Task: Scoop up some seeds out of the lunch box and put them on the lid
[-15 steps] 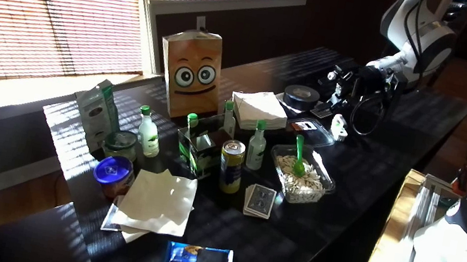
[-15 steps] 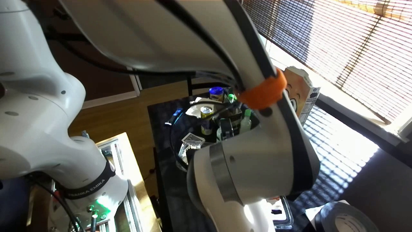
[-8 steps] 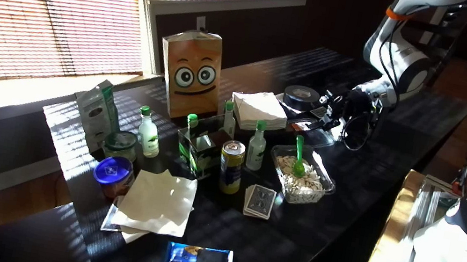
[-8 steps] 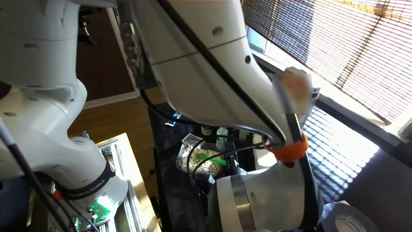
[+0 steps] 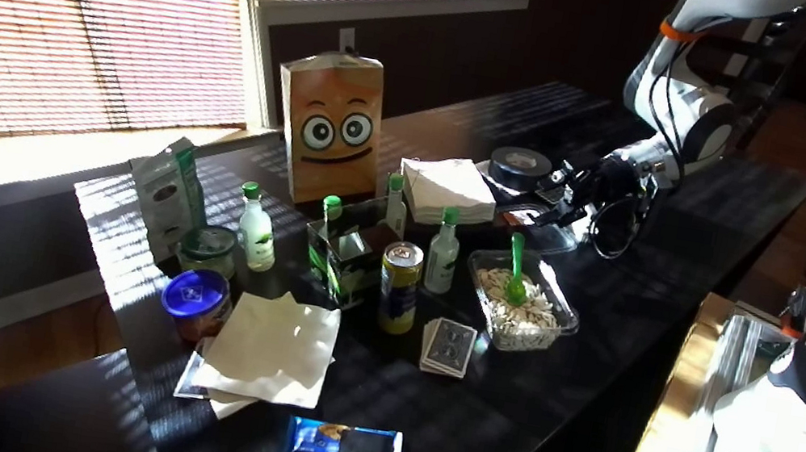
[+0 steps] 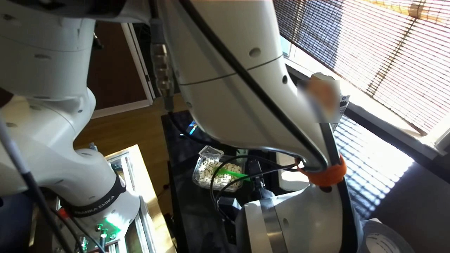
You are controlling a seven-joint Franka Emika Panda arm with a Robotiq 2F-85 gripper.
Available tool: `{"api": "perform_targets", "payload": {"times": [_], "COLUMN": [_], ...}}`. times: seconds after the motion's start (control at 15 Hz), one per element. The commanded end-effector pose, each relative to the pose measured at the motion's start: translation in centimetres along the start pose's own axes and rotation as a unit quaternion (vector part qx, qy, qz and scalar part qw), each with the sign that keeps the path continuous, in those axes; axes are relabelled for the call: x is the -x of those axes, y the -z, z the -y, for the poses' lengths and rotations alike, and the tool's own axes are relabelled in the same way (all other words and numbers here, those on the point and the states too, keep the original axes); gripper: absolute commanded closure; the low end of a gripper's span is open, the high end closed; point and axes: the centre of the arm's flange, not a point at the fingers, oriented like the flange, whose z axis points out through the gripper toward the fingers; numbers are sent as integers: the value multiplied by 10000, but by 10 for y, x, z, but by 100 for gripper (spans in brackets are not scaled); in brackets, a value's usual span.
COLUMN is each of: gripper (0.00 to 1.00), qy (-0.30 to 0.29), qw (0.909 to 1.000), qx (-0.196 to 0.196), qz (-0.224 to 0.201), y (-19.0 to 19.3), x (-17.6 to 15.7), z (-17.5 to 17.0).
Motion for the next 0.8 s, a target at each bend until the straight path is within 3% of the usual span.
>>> {"api": "perform_targets", "payload": {"times": [0.0,0.73], "gripper": [0,0], "qy": [-14,-197], "qw": [10000,9985], "qx": [-3,117], "qz": [10,-489], "y": [-1,-21], "x": [1,3], "z": [-1,-36]}}
